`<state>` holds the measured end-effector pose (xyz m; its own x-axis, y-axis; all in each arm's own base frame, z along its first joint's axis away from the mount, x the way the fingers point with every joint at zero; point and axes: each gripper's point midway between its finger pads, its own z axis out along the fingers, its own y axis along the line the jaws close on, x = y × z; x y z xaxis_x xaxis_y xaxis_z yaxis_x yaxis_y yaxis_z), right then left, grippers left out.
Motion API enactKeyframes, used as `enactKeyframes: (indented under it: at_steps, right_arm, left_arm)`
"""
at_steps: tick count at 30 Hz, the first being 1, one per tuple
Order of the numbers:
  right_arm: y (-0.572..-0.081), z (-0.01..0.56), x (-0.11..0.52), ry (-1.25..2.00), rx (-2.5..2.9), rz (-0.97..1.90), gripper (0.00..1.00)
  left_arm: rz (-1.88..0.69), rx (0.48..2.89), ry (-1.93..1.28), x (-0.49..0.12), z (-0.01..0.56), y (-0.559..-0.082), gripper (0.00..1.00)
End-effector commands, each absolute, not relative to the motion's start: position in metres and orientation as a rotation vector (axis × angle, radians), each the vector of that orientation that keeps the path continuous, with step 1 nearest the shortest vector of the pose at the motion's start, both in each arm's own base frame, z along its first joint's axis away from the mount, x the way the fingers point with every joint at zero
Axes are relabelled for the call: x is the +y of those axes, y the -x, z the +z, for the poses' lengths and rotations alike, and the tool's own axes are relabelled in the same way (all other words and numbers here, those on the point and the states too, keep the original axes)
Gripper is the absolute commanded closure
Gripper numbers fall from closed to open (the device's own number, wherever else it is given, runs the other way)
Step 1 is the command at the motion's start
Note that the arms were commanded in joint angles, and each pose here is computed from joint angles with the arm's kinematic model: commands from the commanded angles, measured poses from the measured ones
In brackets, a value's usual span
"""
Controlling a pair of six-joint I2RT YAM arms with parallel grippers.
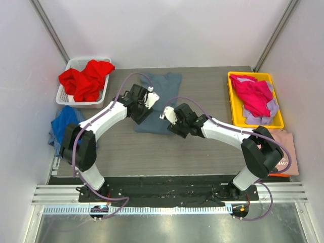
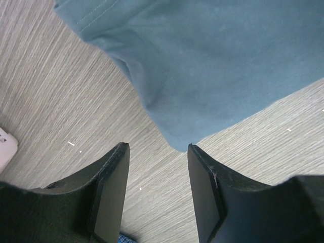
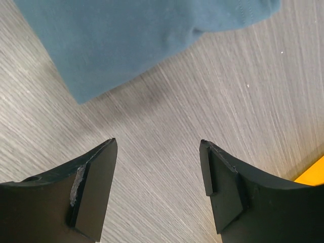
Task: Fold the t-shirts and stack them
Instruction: Fold the folded rectangular tshirt in 1/3 of the way
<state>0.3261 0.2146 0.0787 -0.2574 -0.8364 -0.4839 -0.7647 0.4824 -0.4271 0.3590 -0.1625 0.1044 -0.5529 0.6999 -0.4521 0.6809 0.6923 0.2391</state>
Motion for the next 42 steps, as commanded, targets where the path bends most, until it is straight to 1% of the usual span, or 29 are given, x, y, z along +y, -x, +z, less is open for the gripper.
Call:
enactKeyframes:
  at_steps: [1, 2, 4, 5, 9, 15, 16, 22, 25, 31, 35, 36, 38, 39, 42]
  right_arm:
    - [-0.346, 0.109, 0.229, 1.225, 1.975, -0.128, 0.27]
    - [-0.348, 0.109, 0.23, 1.223, 1.973, -0.134, 0.28]
    - [-0.353, 0.112, 0.232, 1.21, 1.966, -0.144, 0.28]
    - [-0.354, 0.113, 0.233, 1.206, 1.968, -0.141, 0.28]
    - [-0.355, 0.115, 0.234, 1.2, 1.964, -0.134, 0.29]
    - [-0.349, 0.114, 0.228, 1.205, 1.966, -0.139, 0.29]
    - [-0.347, 0.113, 0.226, 1.205, 1.971, -0.142, 0.29]
    - [-0.339, 0.11, 0.221, 1.206, 1.982, -0.134, 0.3]
    - [-0.335, 0.105, 0.217, 1.207, 1.996, -0.136, 0.3]
    - [-0.331, 0.099, 0.213, 1.205, 2.008, -0.142, 0.31]
    - [-0.332, 0.103, 0.214, 1.202, 1.997, -0.146, 0.31]
    - [-0.333, 0.103, 0.214, 1.203, 1.996, -0.149, 0.31]
    - [-0.333, 0.105, 0.215, 1.204, 1.99, -0.149, 0.31]
    - [-0.334, 0.107, 0.217, 1.202, 1.984, -0.149, 0.31]
    - [-0.335, 0.111, 0.219, 1.197, 1.975, -0.15, 0.31]
  left_arm:
    - [-0.012, 2.301, -1.035, -0.183, 0.127, -0.381, 0.46]
    - [-0.015, 2.312, -1.05, -0.185, 0.119, -0.386, 0.46]
    - [-0.032, 2.292, -1.057, -0.195, 0.121, -0.399, 0.46]
    - [-0.037, 2.309, -1.077, -0.199, 0.109, -0.403, 0.46]
    - [-0.029, 2.294, -1.102, -0.213, 0.101, -0.431, 0.49]
    - [0.044, 2.248, -1.107, -0.217, 0.088, -0.464, 0.5]
    - [0.051, 2.264, -1.119, -0.216, 0.076, -0.467, 0.5]
    - [0.135, 2.258, -1.113, -0.213, 0.06, -0.498, 0.5]
    - [0.131, 2.229, -1.079, -0.215, 0.065, -0.509, 0.51]
    - [0.173, 2.233, -1.07, -0.211, 0.06, -0.514, 0.51]
    - [0.16, 2.232, -1.05, -0.207, 0.065, -0.502, 0.52]
    - [0.155, 2.205, -1.026, -0.206, 0.083, -0.501, 0.52]
    - [0.13, 2.202, -1.015, -0.206, 0.088, -0.493, 0.52]
    - [0.126, 2.175, -0.994, -0.206, 0.106, -0.492, 0.52]
    - [0.13, 2.171, -0.971, -0.2, 0.118, -0.484, 0.52]
